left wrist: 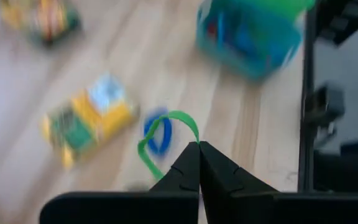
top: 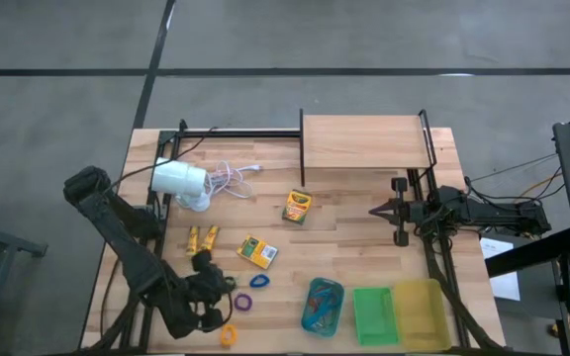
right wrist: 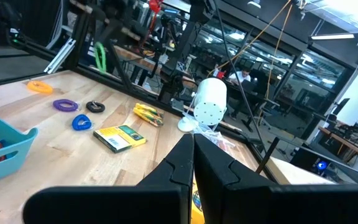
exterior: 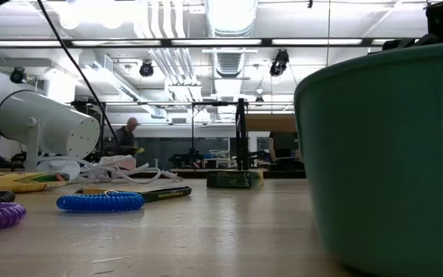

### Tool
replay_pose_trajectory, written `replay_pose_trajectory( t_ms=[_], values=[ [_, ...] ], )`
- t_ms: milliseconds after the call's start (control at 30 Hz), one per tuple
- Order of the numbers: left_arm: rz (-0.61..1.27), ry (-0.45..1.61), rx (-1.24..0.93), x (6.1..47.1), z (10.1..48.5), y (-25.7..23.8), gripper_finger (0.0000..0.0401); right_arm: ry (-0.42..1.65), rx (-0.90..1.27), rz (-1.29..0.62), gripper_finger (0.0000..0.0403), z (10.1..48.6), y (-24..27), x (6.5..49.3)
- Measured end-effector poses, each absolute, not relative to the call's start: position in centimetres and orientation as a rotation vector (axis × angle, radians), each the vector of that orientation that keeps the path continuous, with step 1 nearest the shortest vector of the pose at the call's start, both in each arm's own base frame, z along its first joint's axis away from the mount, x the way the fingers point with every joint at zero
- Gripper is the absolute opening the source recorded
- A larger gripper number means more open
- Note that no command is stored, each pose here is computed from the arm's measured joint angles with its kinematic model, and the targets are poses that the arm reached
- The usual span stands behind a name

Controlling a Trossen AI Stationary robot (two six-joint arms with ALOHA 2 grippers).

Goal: Pick & Place Office Desk Supplies
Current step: Put the green rubber band into the blue bin

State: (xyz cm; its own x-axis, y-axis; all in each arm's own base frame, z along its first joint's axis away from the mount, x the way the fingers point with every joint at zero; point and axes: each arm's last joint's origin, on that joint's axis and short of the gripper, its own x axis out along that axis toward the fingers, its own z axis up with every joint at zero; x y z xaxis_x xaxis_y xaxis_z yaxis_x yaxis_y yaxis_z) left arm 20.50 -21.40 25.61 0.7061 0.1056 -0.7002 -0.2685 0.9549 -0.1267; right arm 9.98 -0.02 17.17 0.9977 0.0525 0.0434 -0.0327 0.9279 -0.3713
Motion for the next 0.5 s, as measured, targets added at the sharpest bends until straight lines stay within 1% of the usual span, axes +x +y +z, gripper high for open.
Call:
replay_pose_trajectory(
  t_ms=[200,367,500],
  values=[
    [0.178,0.512,-0.066,23.0,26.6,-21.8,0.0002,-0.053,-0.380,0.044,0.0008,17.2,0.0,10.0],
    [0.114,0.340,0.093,25.6,26.1,-22.3,0.0002,-0.052,-0.379,0.043,0.0008,17.2,0.0,10.0],
    [0.087,0.252,0.197,27.7,24.9,-22.3,0.0002,-0.052,-0.379,0.043,0.0008,17.2,0.0,10.0]
  ],
)
